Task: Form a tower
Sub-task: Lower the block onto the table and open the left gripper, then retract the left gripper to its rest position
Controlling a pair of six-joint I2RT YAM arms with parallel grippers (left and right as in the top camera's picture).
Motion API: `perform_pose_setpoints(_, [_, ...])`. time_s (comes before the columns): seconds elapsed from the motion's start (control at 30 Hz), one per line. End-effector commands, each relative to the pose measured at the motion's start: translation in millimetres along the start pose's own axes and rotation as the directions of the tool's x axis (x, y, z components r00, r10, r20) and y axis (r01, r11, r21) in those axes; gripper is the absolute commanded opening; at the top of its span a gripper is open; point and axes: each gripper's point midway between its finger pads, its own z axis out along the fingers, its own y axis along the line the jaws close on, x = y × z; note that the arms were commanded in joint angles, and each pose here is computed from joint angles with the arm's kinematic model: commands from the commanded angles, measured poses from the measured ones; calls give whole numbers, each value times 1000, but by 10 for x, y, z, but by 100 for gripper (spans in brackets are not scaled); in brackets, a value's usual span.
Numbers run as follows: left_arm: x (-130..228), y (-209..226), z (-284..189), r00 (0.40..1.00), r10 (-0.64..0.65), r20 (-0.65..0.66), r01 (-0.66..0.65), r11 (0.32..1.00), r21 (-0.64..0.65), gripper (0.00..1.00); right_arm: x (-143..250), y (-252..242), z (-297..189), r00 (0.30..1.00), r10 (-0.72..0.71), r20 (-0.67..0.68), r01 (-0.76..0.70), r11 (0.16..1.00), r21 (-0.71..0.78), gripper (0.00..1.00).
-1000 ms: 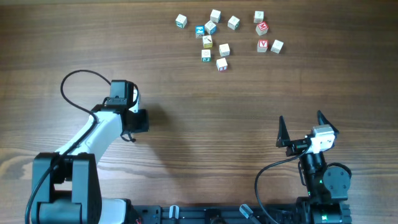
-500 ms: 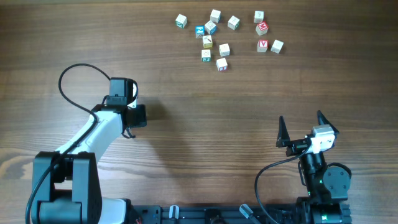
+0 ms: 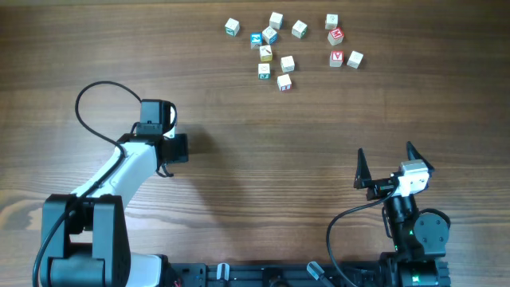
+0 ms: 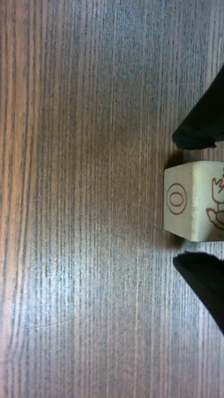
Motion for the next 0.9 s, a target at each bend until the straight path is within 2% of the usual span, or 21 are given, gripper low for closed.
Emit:
perform_pose_setpoints(0.0, [-45,32,15,999,44,3,-44,999,-14,47,-24,10,-4,1000,6,11,-6,1000,-4,100])
perform_pose_setpoints(0.03, [-45,32,15,999,44,3,-44,999,-14,43,-25,11,-4,1000,6,11,-6,1000,-4,100])
perform_pose_setpoints(0.07, [-46,33,15,999,47,3,-47,999,-14,35,-25,11,-4,1000,7,11,-7,1000,-4,100])
perform_pose_setpoints(0.23, [-45,33,15,996,88,2,-88,996,-15,36,-24,10,-4,1000,6,11,-6,1000,-4,100])
perform_pose_setpoints(0.27, [-45,33,15,996,88,2,-88,996,-15,59,-25,11,-4,1000,6,12,-6,1000,-4,100])
perform_pose_setpoints(0.3, [-45,32,15,996,88,2,-88,996,-14,70,-25,11,-4,1000,7,12,-7,1000,-4,100])
perform_pose_setpoints(0.4, [-47,31,10,996,88,3,-88,996,-14,86,-25,11,-4,1000,6,11,-6,1000,-4,100])
perform_pose_setpoints(0.43, [-71,31,-19,996,87,10,-87,996,-14,96,-25,11,-4,1000,6,12,-6,1000,-4,100])
perform_pose_setpoints(0.5, [-220,33,-195,995,83,54,-83,996,-14,100,-25,11,-4,1000,6,12,-6,1000,-4,100])
perform_pose_setpoints(0.57, [-476,40,-541,988,75,138,-74,997,-13,100,-25,11,-4,1000,7,12,-7,1000,-4,100])
perform_pose_setpoints(0.63, [-739,69,-1160,968,64,244,-63,998,-11,100,-25,10,-4,1000,6,12,-6,1000,-4,100])
perform_pose_setpoints(0.7, [-804,114,-1770,946,33,324,-34,999,0,100,-25,10,-4,1000,6,12,-6,1000,-4,100])
perform_pose_setpoints(0.8, [-557,103,-2519,914,-8,405,-22,997,68,100,-25,11,-4,1000,6,12,-6,1000,-4,100])
perform_pose_setpoints(0.87, [-129,120,-2880,898,-12,440,-35,995,97,100,-25,11,-4,1000,6,11,-6,1000,-4,100])
